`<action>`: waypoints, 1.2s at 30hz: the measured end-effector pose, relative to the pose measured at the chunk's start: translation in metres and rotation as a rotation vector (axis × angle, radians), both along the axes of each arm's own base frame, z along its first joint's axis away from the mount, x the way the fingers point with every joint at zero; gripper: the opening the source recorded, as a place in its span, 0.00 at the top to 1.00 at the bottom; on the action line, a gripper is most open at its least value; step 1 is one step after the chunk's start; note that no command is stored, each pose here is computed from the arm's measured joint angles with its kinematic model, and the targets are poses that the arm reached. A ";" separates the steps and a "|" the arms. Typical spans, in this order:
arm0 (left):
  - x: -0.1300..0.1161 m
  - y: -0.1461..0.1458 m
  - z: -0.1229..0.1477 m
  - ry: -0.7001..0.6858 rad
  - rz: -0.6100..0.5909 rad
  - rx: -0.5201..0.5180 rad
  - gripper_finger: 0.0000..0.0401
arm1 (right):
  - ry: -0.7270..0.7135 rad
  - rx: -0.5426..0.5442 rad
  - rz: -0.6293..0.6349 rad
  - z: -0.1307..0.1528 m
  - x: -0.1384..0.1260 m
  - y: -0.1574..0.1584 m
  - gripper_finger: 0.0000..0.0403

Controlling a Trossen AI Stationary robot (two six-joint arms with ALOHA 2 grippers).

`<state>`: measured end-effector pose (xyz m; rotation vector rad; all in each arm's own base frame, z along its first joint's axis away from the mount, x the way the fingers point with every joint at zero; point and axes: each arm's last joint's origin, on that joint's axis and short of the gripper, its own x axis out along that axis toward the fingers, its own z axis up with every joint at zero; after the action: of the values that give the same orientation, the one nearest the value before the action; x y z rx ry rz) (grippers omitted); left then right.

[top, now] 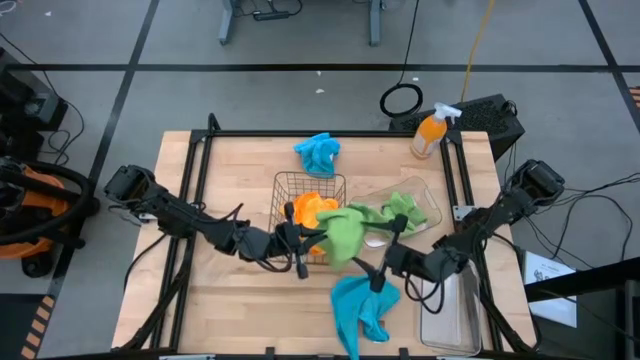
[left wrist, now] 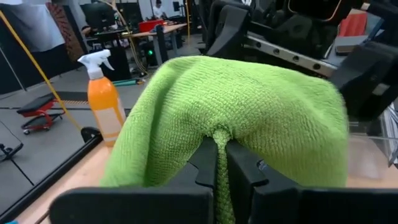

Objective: Sort microfiber towel by color & place in baskets
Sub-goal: Put the green towel into the top transparent bin

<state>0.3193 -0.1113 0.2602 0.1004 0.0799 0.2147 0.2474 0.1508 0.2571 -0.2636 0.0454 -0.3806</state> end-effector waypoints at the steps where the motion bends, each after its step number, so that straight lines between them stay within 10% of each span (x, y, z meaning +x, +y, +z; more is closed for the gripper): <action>1: 0.000 0.001 0.000 0.001 0.002 0.003 0.96 | -0.009 0.022 0.019 0.000 0.002 -0.002 0.02; 18: 0.004 0.003 0.006 -0.046 -0.142 0.028 0.96 | -0.029 0.139 0.043 -0.013 0.024 -0.021 0.09; 32: 0.004 0.004 0.007 -0.050 -0.156 0.097 0.96 | -0.017 0.084 0.084 -0.011 0.025 -0.022 0.88; 36: 0.004 0.004 0.006 -0.044 -0.157 0.096 0.94 | 0.012 0.038 0.090 -0.005 0.018 -0.022 0.96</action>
<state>0.3237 -0.1070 0.2665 0.1964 0.0178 0.0639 0.2654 0.1293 0.2523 -0.2298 0.0526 -0.2881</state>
